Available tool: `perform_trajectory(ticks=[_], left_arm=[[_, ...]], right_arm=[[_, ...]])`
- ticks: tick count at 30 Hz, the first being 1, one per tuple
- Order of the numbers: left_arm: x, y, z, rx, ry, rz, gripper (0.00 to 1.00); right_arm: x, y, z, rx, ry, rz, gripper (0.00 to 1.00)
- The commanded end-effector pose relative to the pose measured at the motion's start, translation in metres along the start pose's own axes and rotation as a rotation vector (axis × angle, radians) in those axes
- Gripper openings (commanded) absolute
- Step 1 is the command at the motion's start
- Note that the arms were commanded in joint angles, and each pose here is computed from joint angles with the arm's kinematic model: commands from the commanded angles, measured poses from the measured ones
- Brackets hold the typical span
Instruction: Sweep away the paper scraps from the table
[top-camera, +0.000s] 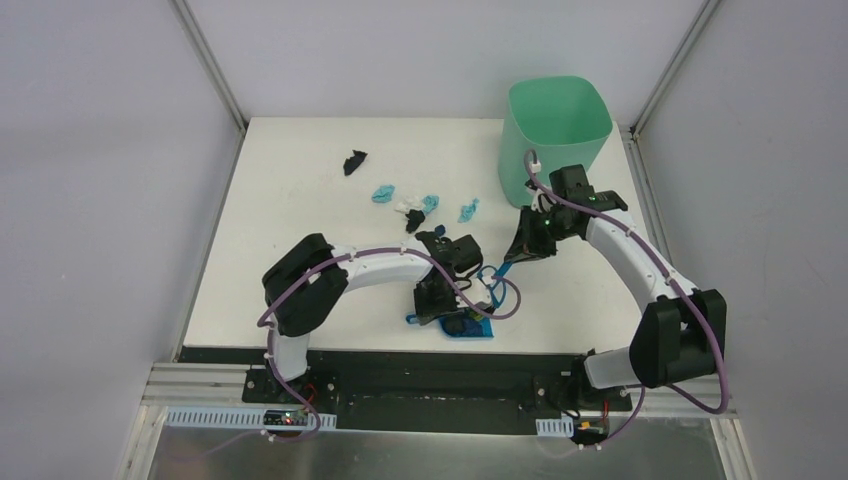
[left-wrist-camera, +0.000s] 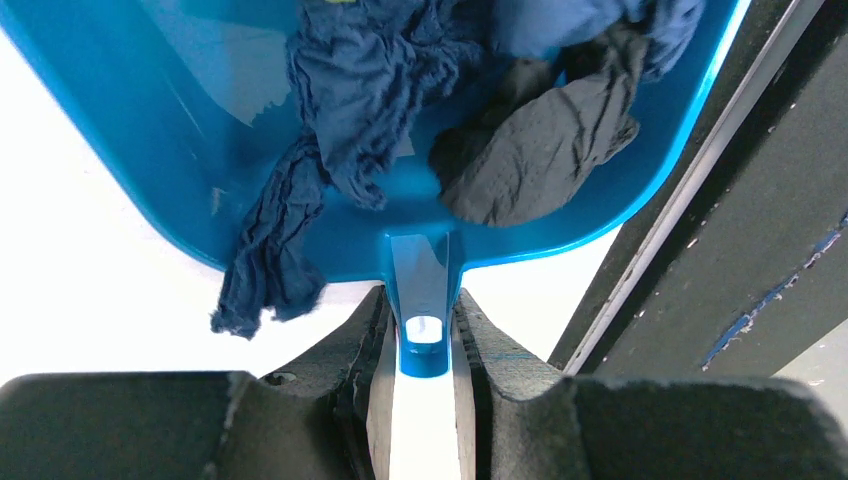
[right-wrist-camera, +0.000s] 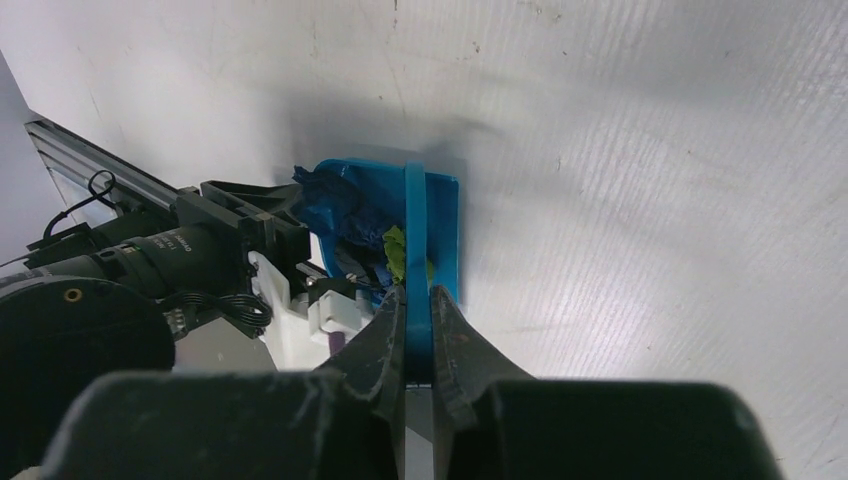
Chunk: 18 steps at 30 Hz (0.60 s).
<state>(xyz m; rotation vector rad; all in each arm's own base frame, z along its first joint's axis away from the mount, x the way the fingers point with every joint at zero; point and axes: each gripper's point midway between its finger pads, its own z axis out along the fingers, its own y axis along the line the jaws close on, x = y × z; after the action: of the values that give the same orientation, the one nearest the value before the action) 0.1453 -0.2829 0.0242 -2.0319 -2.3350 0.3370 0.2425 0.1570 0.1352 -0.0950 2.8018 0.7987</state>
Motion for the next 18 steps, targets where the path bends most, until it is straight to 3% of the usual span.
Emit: perform_trajectory(ticks=[1,14,18], left_arm=[[-0.01,0.007,-0.015,-0.027,-0.106,0.04,0.0],[-0.011,0.005,-0.016,-0.017,-0.124,0.046,0.0],[-0.01,0.005,-0.019,-0.019,-0.119,0.046,0.0]], right_arm=[[-0.017,0.005,-0.008,-0.015,-0.079,-0.054,0.0],[-0.019,0.009,-0.01,-0.029,-0.087,-0.065,0.0],[-0.028,0.005,-0.021,0.018,-0.143,-0.112,0.0]])
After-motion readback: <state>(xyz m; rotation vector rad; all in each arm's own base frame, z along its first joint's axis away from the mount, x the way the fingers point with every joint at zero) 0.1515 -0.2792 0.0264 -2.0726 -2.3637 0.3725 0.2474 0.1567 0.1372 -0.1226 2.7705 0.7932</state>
